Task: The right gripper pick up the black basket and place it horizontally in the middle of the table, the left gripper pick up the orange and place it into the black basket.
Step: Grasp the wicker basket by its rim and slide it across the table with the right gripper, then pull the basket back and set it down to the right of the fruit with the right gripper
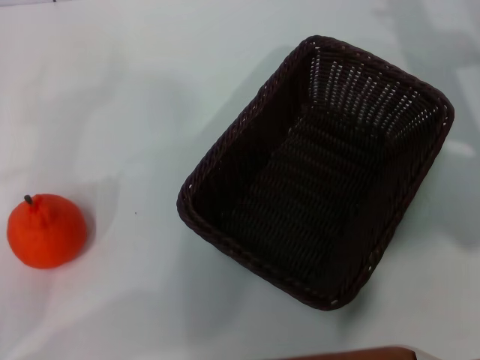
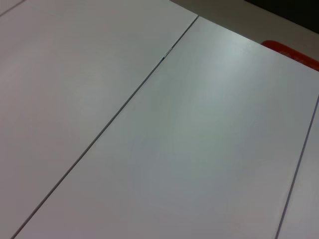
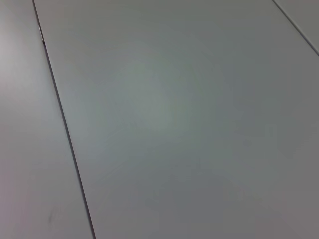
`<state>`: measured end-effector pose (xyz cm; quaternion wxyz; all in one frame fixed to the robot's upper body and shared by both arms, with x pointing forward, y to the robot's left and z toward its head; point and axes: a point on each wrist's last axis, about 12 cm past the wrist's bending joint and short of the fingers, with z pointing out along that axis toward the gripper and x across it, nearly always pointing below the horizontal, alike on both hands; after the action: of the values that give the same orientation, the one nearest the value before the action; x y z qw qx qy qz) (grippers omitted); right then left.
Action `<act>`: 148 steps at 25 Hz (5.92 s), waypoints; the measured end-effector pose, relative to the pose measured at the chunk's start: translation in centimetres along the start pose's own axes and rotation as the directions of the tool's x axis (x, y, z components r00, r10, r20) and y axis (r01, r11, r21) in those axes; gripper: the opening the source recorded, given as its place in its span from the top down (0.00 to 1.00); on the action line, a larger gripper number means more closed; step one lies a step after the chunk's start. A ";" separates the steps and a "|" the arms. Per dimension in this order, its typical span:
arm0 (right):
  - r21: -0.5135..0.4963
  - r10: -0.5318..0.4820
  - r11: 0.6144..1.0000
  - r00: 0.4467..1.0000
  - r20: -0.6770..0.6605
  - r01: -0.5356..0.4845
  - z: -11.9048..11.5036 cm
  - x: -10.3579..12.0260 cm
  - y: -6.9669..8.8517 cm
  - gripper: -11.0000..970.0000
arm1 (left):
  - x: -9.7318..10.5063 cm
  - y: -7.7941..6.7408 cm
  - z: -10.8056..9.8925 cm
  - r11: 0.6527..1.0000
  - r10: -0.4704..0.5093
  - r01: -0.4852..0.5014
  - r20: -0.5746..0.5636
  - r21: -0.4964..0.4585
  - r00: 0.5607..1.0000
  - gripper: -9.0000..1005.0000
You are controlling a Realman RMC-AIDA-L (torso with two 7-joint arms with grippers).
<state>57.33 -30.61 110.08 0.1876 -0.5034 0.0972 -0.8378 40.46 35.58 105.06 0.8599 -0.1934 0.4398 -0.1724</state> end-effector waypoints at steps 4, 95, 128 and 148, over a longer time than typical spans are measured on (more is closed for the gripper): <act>0.001 0.001 1.000 1.000 0.001 -0.001 0.1 0.0 0.0 0.24 | 0.0 0.0 0.0 1.000 0.001 -0.001 0.001 -0.001 1.000 0.10; 0.331 -0.353 0.921 -0.080 0.932 -0.203 8.8 3.0 -2.4 0.78 | 0.8 0.1 1.3 1.000 -0.005 0.004 -0.024 -0.002 1.000 0.17; -0.253 0.316 0.861 0.073 0.946 -0.441 2.6 -2.1 -0.4 0.78 | 1.6 0.2 3.0 1.000 -0.003 0.004 -0.066 0.012 0.998 0.20; -0.274 0.354 0.862 0.118 0.928 -0.427 2.3 -2.4 0.1 0.46 | 2.0 0.1 3.1 0.995 0.030 -0.013 -0.173 0.100 0.984 0.22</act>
<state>60.38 -29.67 109.14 0.4332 -0.8568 0.0645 -0.2723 44.08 35.30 105.32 0.8285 -0.1301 0.5063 -0.2007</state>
